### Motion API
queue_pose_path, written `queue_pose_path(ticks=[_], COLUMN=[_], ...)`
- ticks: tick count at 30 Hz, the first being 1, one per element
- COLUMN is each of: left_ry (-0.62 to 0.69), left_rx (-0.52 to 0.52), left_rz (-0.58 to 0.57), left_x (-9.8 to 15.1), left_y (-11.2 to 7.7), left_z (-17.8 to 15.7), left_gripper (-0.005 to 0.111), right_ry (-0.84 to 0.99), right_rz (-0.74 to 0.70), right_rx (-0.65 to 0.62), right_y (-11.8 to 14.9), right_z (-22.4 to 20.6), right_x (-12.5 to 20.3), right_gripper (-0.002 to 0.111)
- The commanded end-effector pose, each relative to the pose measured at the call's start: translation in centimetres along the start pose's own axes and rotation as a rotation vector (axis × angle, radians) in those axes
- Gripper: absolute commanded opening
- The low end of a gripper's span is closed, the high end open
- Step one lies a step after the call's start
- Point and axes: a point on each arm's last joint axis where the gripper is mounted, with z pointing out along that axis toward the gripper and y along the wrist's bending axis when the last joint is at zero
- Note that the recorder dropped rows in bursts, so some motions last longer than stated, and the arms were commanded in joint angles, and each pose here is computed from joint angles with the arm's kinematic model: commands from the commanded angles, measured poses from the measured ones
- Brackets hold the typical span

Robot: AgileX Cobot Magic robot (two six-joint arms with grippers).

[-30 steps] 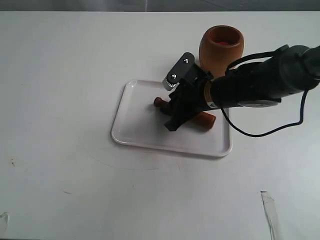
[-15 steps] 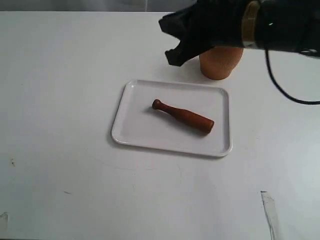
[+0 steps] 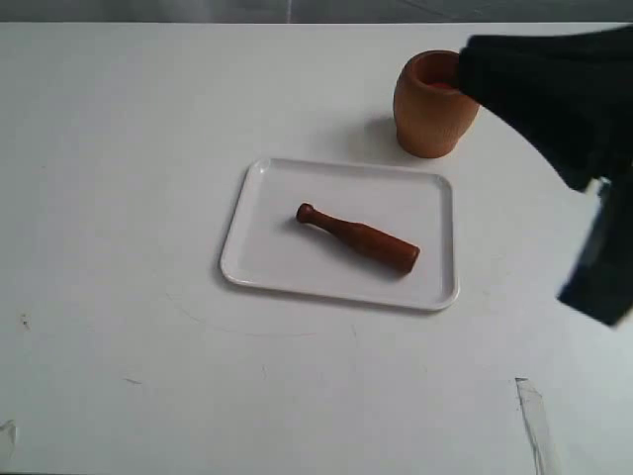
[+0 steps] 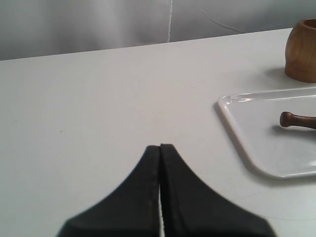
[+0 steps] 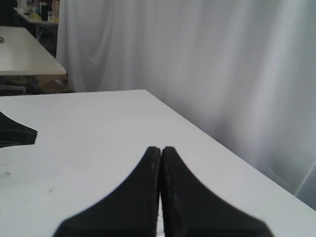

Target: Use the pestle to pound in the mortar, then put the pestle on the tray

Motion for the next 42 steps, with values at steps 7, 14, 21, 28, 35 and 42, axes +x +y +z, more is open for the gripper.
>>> queue_pose_path(ticks=[7, 14, 21, 28, 35, 42], left_ry=[-0.007, -0.007, -0.007, -0.007, -0.007, -0.007], left_rx=[0.008, 0.008, 0.008, 0.008, 0.008, 0.008], left_rz=[-0.012, -0.012, -0.012, -0.012, -0.012, -0.012], left_x=[0.0, 0.0, 0.0, 0.0, 0.0, 0.0], left_y=[-0.1, -0.1, -0.1, -0.1, -0.1, -0.1], left_z=[0.0, 0.0, 0.0, 0.0, 0.0, 0.0], left_gripper=[0.000, 0.000, 0.000, 0.000, 0.000, 0.000], right_ry=[-0.113, -0.115, -0.116, -0.153, -0.187, -0.154], right_rz=[0.012, 0.010, 0.009, -0.026, -0.060, 0.043], right_rx=[-0.086, -0.084, -0.062, 0.184, 0.440, 0.555], right_y=[3.2, 3.2, 3.1, 2.4, 2.8, 2.7], right_z=[-3.9, -4.0, -4.1, -6.7, -9.2, -9.6], right_x=[1.7, 1.7, 1.6, 2.5, 5.5, 9.3], right_gripper=[0.000, 0.000, 0.000, 0.000, 0.000, 0.000])
